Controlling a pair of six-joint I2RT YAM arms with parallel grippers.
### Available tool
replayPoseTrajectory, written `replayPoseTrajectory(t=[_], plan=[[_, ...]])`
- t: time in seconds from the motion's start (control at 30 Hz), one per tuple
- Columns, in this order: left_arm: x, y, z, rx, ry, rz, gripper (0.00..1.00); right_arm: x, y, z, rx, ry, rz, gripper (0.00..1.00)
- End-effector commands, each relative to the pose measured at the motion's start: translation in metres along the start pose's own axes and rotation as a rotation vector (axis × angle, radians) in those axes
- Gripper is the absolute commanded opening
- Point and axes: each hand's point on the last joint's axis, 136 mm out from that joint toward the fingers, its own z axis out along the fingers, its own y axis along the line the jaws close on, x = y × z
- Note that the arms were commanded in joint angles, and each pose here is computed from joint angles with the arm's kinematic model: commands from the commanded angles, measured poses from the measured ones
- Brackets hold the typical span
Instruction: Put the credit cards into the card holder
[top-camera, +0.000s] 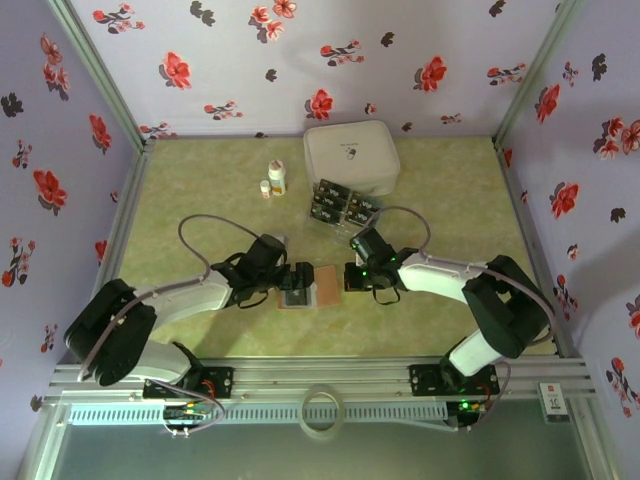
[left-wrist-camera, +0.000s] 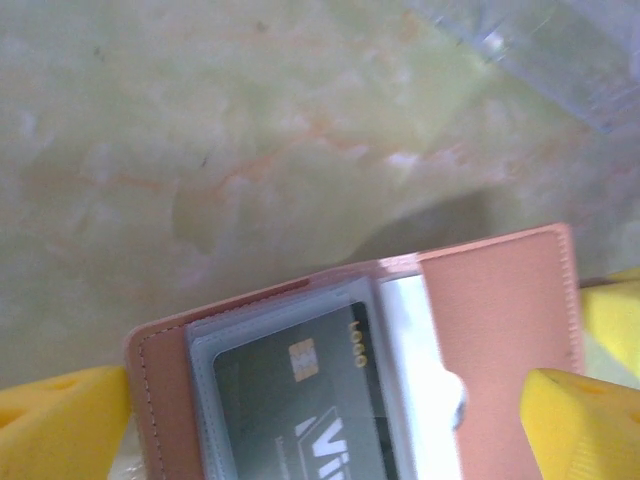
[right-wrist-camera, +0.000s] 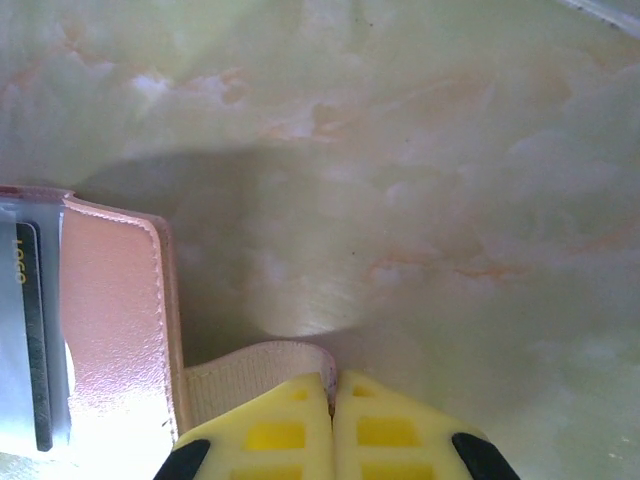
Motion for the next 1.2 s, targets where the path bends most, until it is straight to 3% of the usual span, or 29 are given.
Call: replayPoseTrajectory(t=[0.0, 0.33, 0.67, 0.83, 1.03, 1.1, 1.13, 1.17], plan=[[-0.019, -0.028, -0.015, 0.091, -0.046, 0.007, 1.00, 0.002, 0.002, 0.004, -0.018, 0.009, 0.017, 0.00], [-0.036, -0.060, -0.029, 0.185, -0.084, 0.001, 1.00, 0.000, 0.004, 0.007, -0.026, 0.009, 0.024, 0.00], [-0.035, -0.093, -0.015, 0.268, -0.099, -0.035, 1.00, -0.003, 0.004, 0.008, -0.024, 0.004, 0.028, 0.02], [-0.025, -0.093, 0.004, 0.262, -0.090, -0.069, 1.00, -0.004, -0.003, -0.003, 0.012, -0.009, 0.024, 0.37], [-0.012, -0.081, 0.023, 0.228, -0.074, -0.089, 1.00, 0.002, -0.030, -0.032, 0.141, -0.004, -0.014, 0.62], [-0.009, -0.076, 0.028, 0.210, -0.071, -0.095, 1.00, 0.005, -0.043, -0.044, 0.204, -0.010, -0.027, 0.76], [-0.007, -0.075, 0.030, 0.208, -0.069, -0.095, 1.00, 0.007, -0.050, -0.050, 0.239, -0.012, -0.034, 0.90], [-0.006, -0.073, 0.032, 0.202, -0.066, -0.096, 1.00, 0.007, -0.056, -0.057, 0.272, -0.025, -0.040, 0.99]])
